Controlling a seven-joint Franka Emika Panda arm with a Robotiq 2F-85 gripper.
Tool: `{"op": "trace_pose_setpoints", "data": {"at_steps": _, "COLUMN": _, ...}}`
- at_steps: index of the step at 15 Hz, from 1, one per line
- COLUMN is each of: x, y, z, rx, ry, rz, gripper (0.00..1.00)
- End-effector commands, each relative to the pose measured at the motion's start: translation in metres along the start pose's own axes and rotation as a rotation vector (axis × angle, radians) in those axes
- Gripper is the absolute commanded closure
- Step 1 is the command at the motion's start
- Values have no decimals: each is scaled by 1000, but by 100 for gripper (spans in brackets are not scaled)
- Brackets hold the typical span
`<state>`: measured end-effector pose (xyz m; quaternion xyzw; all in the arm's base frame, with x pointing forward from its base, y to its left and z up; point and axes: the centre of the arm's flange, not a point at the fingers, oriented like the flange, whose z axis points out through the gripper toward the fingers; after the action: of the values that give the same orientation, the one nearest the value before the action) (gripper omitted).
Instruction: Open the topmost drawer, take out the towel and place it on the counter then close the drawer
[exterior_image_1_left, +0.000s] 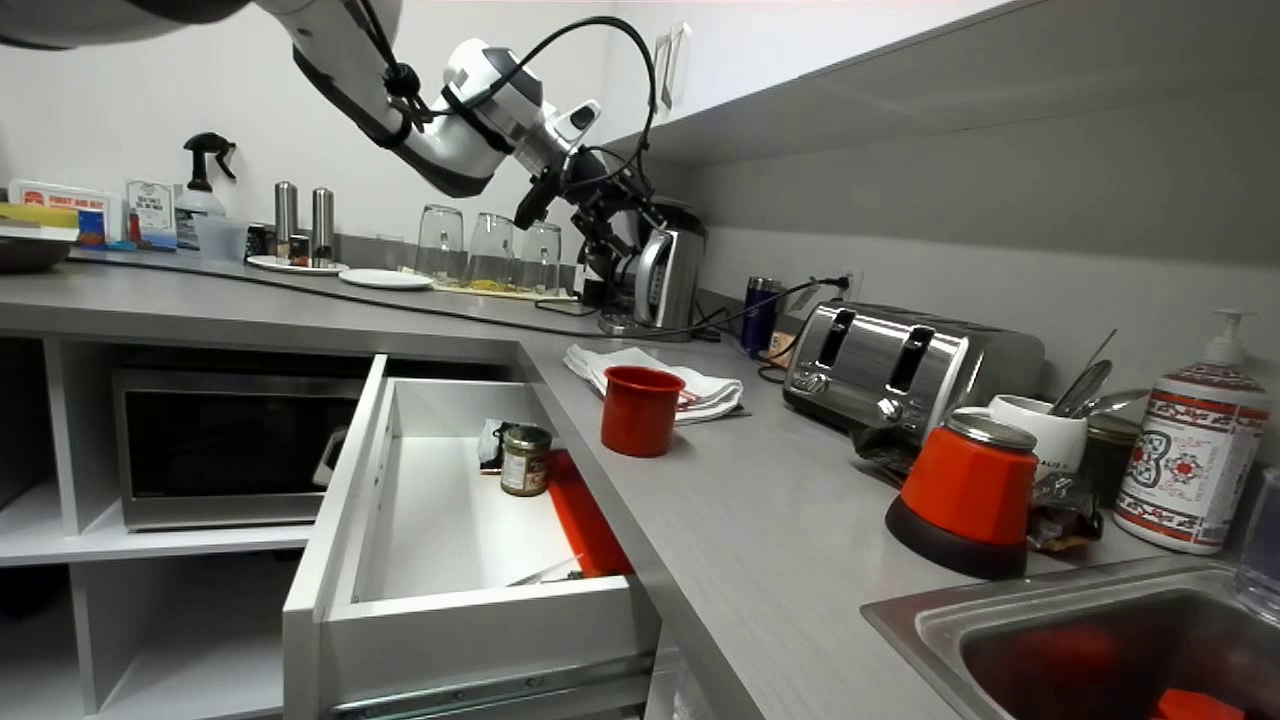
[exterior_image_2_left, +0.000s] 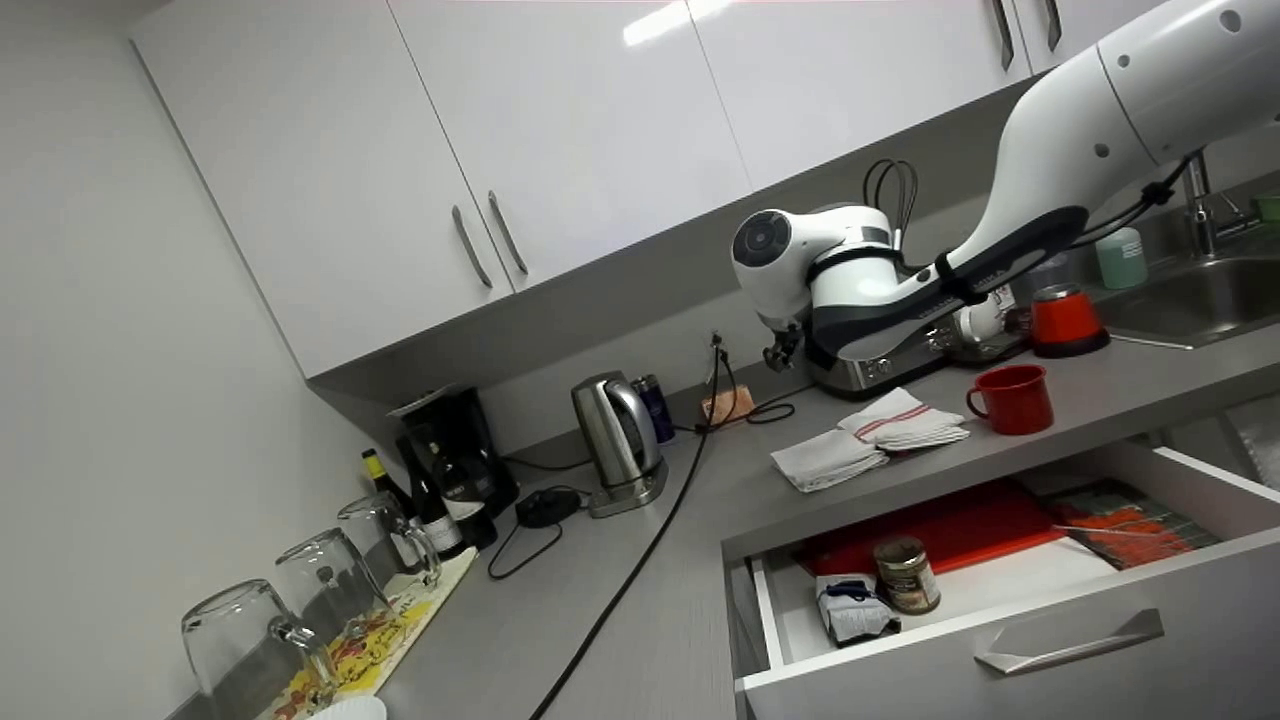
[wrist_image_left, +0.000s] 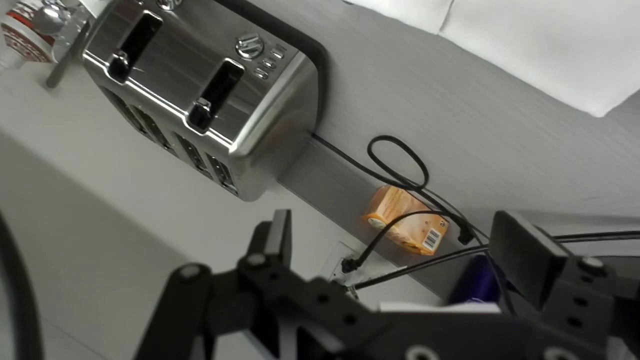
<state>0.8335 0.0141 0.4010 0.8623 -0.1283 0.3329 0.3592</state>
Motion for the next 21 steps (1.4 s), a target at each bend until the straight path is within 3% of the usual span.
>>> {"op": "trace_pose_setpoints", "data": {"at_steps": 1, "x": -68, "y": 11, "z": -35, "rx": 47, "ry": 63, "rz": -40, "gripper": 0}}
{"op": "trace_pose_setpoints", "data": {"at_steps": 6, "x": -95, "y": -32, "z": -50, "rx": 144, "ry": 159, "rz": -161, "gripper": 0}}
{"op": "trace_pose_setpoints", "data": {"at_steps": 10, "x": -125, "y": -66, "z": -75, "rx": 275, "ry": 249, "rz": -347, "gripper": 0}}
{"op": "trace_pose_setpoints", "data": {"at_steps": 14, "x": -169, "y": -94, "z": -102, "rx": 377, "ry": 321, "rz": -500, "gripper": 0}}
{"op": "trace_pose_setpoints", "data": {"at_steps": 21, "x": -266, "y": -111, "z": -158, "rx": 454, "ry": 499, "rz": -696, "gripper": 0}}
